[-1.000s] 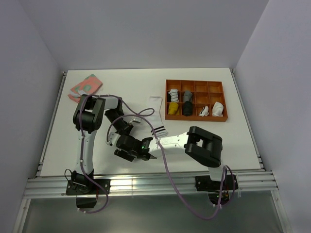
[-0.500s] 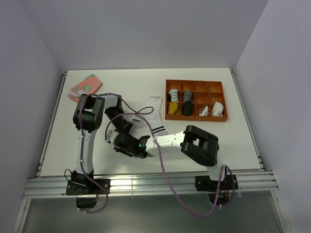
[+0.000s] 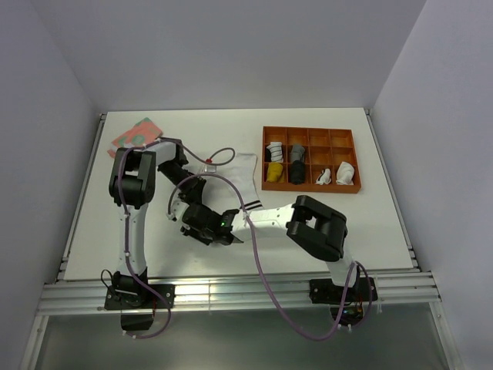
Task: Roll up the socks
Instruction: Pick up the sock at the center of the board.
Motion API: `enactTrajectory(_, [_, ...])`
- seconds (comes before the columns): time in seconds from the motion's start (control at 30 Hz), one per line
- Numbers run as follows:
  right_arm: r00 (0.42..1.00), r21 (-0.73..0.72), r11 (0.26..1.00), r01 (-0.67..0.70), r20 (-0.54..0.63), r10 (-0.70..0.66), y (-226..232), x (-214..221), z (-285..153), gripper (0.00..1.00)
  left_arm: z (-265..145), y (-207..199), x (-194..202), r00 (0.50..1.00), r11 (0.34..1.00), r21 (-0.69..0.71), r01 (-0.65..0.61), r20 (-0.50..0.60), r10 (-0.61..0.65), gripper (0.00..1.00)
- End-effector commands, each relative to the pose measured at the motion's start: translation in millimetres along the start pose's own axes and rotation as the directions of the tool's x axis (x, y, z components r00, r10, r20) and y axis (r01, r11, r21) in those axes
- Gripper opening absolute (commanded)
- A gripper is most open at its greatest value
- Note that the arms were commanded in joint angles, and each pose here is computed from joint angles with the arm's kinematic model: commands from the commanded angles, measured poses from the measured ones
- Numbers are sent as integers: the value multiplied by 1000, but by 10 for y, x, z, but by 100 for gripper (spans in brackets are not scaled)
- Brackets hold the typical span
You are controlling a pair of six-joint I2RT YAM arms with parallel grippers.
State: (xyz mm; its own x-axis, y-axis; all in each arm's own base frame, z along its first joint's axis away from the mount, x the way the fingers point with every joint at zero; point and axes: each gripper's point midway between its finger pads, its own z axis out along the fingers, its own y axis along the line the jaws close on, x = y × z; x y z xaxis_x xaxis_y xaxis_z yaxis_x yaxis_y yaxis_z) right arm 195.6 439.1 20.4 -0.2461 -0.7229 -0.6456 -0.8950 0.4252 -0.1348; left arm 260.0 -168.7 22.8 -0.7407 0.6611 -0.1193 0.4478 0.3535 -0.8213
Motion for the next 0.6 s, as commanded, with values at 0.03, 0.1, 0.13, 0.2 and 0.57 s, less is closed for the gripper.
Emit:
enactTrajectory(0.03, [989, -81, 995, -52, -145, 40, 161, 466, 68, 0, -267, -6, -287, 987, 996, -46, -81, 134, 87, 39])
enactTrajectory(0.1, [988, -87, 993, -79, -141, 67, 145, 459, 63, 0, -382, -12, -341, 980, 996, -48, -76, 181, 84, 39])
enactTrajectory(0.13, [986, -88, 991, -102, -140, 89, 148, 450, 49, 0, -417, -18, -354, 977, 996, -49, -75, 194, 83, 38])
enactTrajectory(0.2, [982, -91, 987, -133, -144, 119, 124, 447, 43, 0, -521, -45, -364, 970, 996, -55, -76, 229, 87, 38])
enactTrajectory(0.57, [957, -129, 950, -283, -100, 271, -11, 313, -163, 0, -558, -236, -167, 956, 987, -67, -144, 250, 156, 34])
